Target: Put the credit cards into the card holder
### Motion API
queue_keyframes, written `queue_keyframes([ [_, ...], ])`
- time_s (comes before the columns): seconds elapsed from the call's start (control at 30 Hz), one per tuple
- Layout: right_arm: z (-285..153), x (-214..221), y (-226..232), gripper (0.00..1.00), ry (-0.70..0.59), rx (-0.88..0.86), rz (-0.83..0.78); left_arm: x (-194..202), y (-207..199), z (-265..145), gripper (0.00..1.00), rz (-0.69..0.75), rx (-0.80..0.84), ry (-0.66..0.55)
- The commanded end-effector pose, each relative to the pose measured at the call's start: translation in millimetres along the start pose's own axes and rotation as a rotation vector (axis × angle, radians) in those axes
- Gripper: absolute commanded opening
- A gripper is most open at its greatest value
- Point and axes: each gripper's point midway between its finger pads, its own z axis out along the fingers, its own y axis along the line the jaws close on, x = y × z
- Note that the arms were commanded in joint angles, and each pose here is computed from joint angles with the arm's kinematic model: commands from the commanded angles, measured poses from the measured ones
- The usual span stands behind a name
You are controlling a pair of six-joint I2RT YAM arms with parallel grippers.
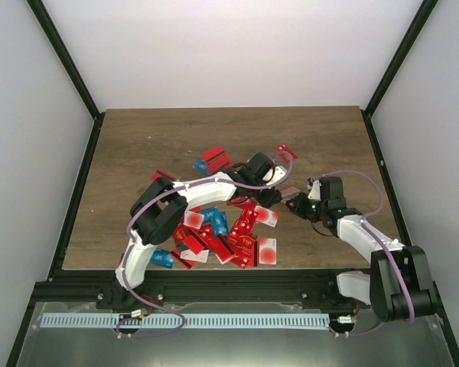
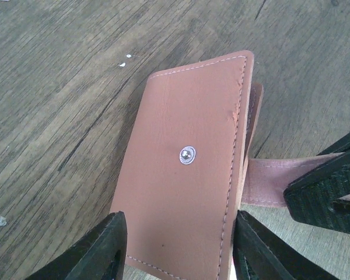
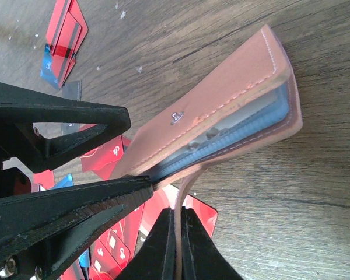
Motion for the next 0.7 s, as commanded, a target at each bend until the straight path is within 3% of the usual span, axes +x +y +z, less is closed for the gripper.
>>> queue_keyframes([
  [0.0, -5, -10, 5, 0.01, -0.028, -0.003, -0.022, -19, 3, -4, 0.5, 0.0, -0.026, -0.047],
  [0.37, -4, -7, 2, 0.01, -0.018, 0.005, -0.02, -25, 12, 1, 0.46, -0.029, -0.035, -0.044],
  [0.6, -2, -5, -3, 0.01, -0.012, 0.023, -0.01, -20, 18, 14, 0.38, -0.035, -0.052, -0.031],
  [0.67, -1, -5, -6, 0.01, -0.012, 0.035, -0.004, -19, 20, 18, 0.31, -0.037, -0.058, -0.026],
])
